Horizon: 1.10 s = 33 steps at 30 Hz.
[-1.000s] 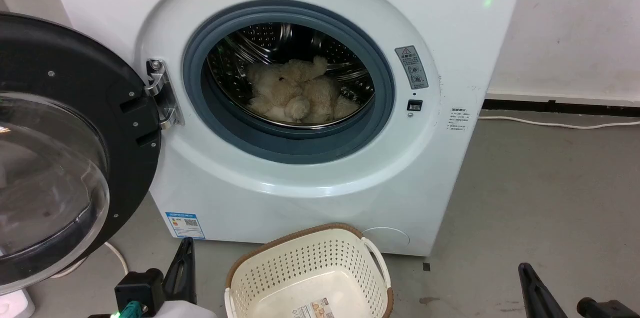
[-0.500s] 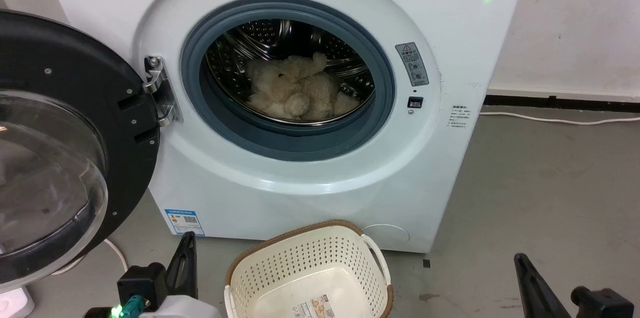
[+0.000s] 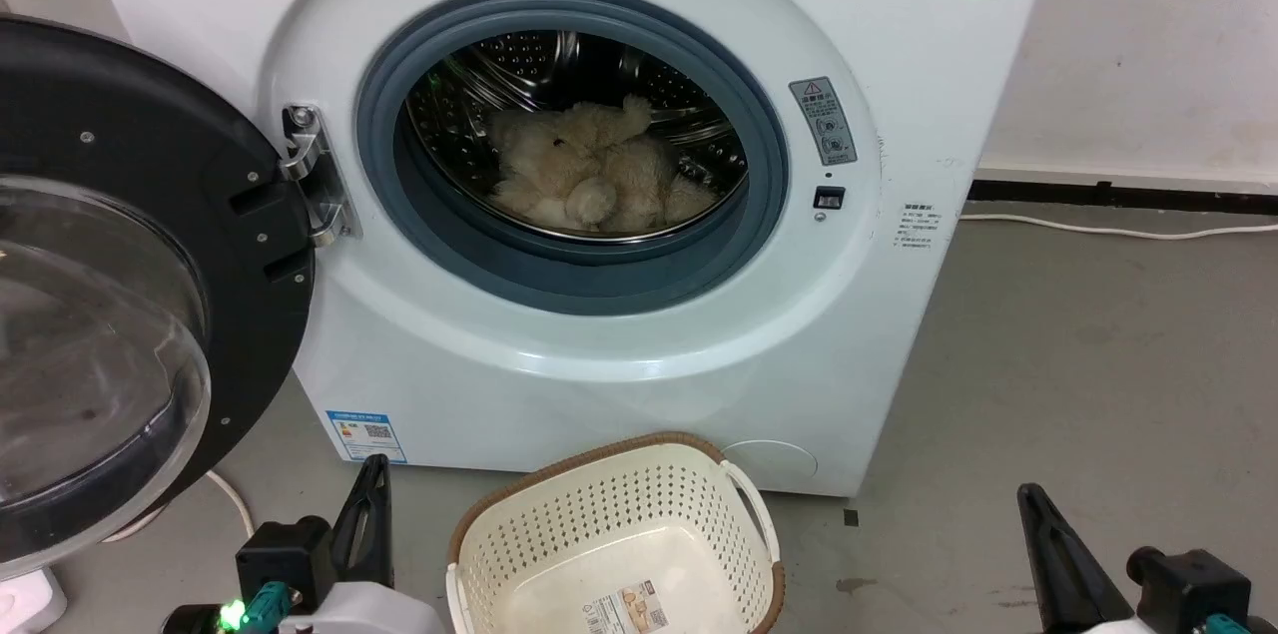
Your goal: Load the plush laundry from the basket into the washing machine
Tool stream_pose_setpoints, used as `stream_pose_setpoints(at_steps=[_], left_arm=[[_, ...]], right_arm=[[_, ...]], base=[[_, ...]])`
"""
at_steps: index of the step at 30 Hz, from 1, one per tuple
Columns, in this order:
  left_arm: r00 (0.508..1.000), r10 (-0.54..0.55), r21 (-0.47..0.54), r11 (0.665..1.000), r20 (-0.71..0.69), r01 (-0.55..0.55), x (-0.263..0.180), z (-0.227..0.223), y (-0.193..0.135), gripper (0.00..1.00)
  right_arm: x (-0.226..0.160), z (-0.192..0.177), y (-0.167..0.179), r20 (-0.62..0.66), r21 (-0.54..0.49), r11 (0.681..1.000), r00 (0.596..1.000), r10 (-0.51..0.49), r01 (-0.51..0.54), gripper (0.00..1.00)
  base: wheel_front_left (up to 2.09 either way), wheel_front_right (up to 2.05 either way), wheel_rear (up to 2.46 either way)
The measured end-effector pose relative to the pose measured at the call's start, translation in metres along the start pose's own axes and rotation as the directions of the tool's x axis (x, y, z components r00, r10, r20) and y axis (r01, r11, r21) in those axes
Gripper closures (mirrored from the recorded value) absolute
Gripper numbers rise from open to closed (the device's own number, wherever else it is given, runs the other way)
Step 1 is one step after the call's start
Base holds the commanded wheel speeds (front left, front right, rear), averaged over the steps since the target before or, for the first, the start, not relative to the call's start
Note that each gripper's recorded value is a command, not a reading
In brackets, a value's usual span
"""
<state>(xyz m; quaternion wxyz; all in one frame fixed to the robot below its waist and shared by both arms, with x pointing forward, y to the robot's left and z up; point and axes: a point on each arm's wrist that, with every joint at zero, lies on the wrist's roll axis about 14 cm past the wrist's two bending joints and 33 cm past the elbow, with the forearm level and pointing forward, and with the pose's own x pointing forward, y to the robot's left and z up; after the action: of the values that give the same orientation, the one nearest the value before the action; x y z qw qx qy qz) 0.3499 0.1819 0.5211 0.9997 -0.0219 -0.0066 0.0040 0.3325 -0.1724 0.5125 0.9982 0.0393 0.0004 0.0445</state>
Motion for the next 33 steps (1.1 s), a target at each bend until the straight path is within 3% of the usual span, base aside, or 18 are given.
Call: stream_pose_setpoints(at_steps=[33], left_arm=[[1.000, -0.003, 0.045, 0.999, -0.011, 0.003, 0.010, 0.001, -0.002, 1.00]], right_arm=[[0.018, 0.004, 0.004, -0.013, -0.056, 0.998, 1.000, 0.018, -0.019, 1.00]], base=[[0.00, 0.00, 0.00]])
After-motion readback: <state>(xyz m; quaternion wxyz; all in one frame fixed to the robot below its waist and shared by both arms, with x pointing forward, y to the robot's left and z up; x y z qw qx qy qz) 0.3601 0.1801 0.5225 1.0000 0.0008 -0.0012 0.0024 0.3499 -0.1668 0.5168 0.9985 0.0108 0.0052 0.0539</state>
